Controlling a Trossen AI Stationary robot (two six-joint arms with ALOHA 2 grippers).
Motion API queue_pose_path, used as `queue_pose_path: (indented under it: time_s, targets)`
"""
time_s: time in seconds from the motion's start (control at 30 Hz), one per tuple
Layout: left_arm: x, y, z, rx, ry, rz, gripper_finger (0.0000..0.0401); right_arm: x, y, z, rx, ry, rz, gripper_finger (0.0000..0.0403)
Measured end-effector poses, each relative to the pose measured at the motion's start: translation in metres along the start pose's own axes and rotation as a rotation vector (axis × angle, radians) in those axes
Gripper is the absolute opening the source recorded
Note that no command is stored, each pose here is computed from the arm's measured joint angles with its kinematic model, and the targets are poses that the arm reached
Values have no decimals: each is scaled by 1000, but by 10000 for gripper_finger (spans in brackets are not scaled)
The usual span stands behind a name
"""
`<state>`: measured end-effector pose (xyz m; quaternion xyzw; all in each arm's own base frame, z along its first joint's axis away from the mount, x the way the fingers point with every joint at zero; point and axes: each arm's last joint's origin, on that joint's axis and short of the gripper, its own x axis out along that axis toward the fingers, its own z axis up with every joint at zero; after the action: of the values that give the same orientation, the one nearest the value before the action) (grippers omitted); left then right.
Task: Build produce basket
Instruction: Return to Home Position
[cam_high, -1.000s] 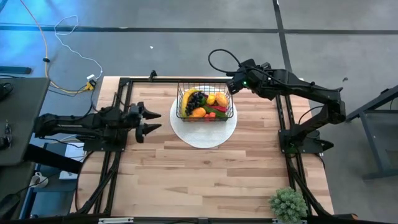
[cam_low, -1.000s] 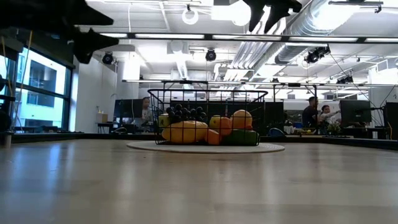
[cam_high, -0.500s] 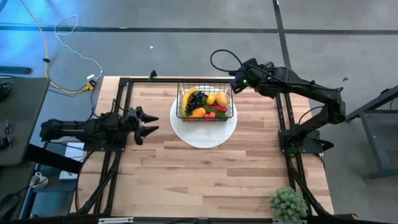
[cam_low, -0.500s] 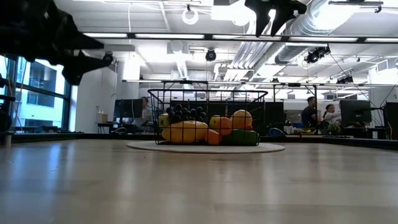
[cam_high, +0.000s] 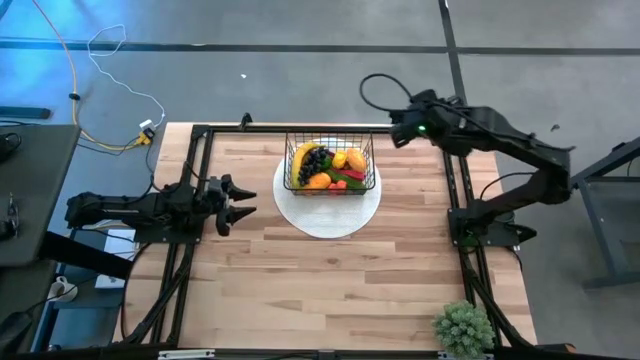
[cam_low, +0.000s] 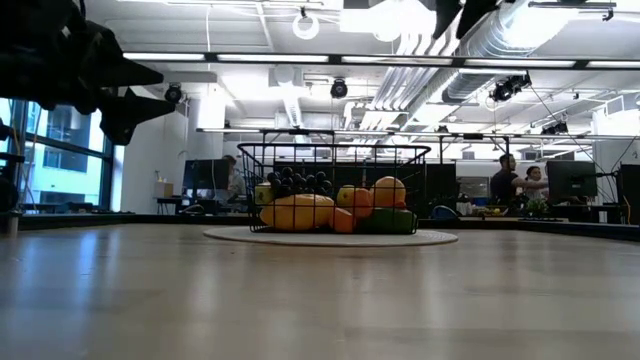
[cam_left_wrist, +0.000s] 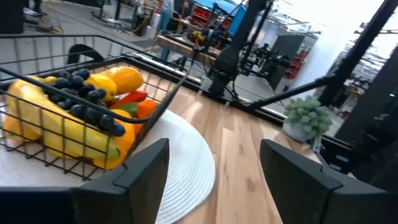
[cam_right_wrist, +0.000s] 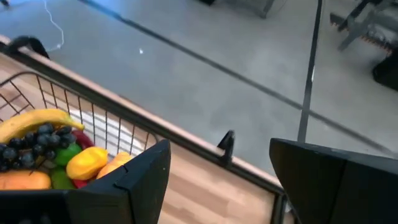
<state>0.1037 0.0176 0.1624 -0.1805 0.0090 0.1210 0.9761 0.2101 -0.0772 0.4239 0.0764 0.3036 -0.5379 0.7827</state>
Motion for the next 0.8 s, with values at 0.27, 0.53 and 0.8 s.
queue_pose_path:
  time_s: [0.27, 0.53, 0.8]
  targets:
    - [0, 0, 0, 0, 6, -9, 239, -12, -32, -58, 83, -86, 44, 254]
    - [0, 0, 0, 55, -1, -3, 239, -4, -42, -127, 192, -164, 286, 254]
    - [0, -1, 2, 208, -21, -6, 239, 11, -38, -179, 206, -207, 462, 254]
